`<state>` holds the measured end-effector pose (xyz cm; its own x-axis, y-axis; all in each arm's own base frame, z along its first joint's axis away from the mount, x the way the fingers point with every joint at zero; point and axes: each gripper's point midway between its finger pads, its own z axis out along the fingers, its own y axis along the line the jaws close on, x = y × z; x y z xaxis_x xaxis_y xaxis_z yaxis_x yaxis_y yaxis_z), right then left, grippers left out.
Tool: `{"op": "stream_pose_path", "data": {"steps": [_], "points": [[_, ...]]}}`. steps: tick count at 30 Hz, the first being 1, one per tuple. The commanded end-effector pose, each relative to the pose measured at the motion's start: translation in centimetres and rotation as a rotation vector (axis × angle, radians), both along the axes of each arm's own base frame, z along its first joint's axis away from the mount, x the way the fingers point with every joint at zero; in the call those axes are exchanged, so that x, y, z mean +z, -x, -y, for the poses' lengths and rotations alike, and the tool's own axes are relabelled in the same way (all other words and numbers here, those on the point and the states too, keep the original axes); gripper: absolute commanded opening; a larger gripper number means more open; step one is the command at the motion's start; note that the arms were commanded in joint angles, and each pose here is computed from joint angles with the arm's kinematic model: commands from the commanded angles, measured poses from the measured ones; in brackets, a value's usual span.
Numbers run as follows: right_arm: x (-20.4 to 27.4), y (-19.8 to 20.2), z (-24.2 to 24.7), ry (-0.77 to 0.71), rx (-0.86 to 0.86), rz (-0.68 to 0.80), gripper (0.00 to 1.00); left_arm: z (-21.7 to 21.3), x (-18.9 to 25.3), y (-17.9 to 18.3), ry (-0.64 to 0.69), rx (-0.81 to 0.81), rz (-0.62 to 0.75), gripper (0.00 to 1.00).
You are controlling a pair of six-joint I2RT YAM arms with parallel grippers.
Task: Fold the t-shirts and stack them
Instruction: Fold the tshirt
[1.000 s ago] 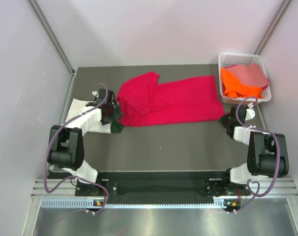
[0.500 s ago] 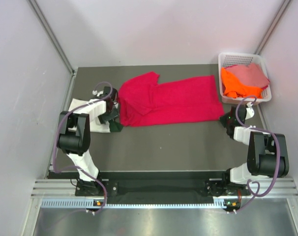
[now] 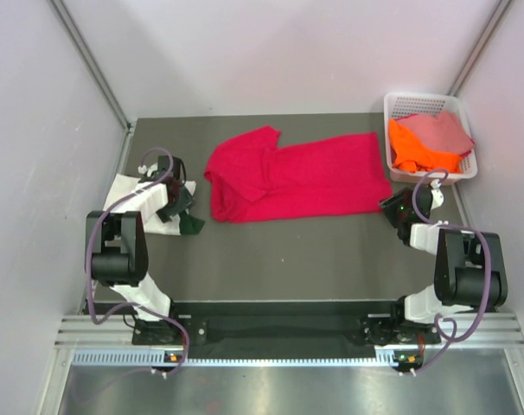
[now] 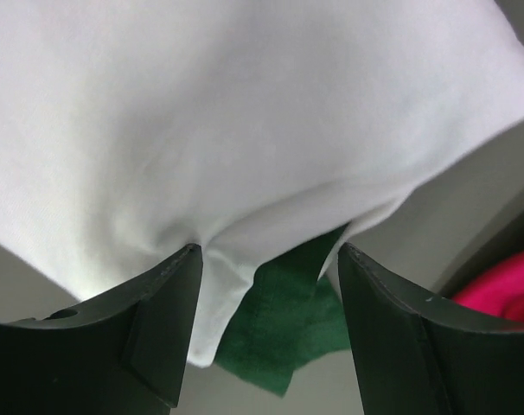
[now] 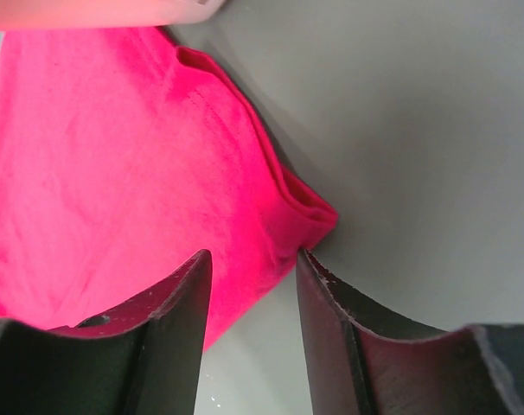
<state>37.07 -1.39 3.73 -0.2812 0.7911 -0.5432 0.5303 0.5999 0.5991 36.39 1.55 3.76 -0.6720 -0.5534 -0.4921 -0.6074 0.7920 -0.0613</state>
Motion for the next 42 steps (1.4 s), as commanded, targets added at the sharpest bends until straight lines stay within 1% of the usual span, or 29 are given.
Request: {"op": "stream_pose_path", "data": {"steps": [1,5,6,14,15,16,18,22,23,25,26,28,29,31,36,42], "points": [[1.3,-0.8,0.2,0.006,-0.026,0.041,0.45,0.8,2.6,-0.3,0.04,-0.014,0.091,0.7],[1.5,0.2,1.1,0.037,-0.066,0.044,0.48,1.8,4.6,-0.2,0.06,-0.034,0.139,0.71],[1.3,0.4,1.3,0.042,-0.078,0.031,0.54,2.3,5.0,-0.1,0.072,-0.049,0.146,0.71],[0.0,-0.9,1.4,0.014,-0.093,-0.036,0.54,4.3,8.7,0.6,0.136,-0.094,0.241,0.71],[-0.3,-1.1,1.4,0.013,-0.09,-0.059,0.52,4.7,8.8,0.9,0.15,-0.104,0.243,0.71],[-0.4,-1.1,1.4,0.012,-0.092,-0.07,0.48,4.9,9.4,1.0,0.156,-0.112,0.263,0.72],[-0.4,-1.0,1.6,0.016,-0.098,-0.07,0.36,5.2,9.4,1.5,0.165,-0.125,0.263,0.72],[0.1,-0.4,2.0,0.028,-0.108,-0.063,0.0,6.7,9.0,2.5,0.219,-0.162,0.263,0.72],[-0.1,0.2,2.2,0.036,-0.116,-0.078,0.0,7.1,8.3,2.9,0.236,-0.169,0.265,0.72],[0.5,0.7,2.4,0.04,-0.123,-0.06,0.0,8.0,8.3,3.3,0.282,-0.171,0.293,0.73],[0.1,1.4,2.4,0.039,-0.128,-0.069,0.0,8.3,7.3,4.0,0.297,-0.169,0.282,0.74],[0.9,1.9,2.9,0.043,-0.151,-0.044,0.0,9.2,7.5,3.9,0.324,-0.167,0.327,0.76],[0.5,2.6,3.0,0.042,-0.161,-0.058,0.0,10.1,7.0,4.5,0.356,-0.185,0.315,0.77],[0.8,3.1,3.2,0.039,-0.175,-0.046,0.0,10.9,6.9,4.2,0.382,-0.181,0.335,0.77],[0.4,4.8,3.4,0.043,-0.176,-0.062,0.0,12.2,5.7,3.8,0.409,-0.183,0.324,0.78],[0.5,5.4,3.7,0.051,-0.172,-0.066,0.0,12.0,5.0,2.8,0.369,-0.206,0.298,0.77]]}}
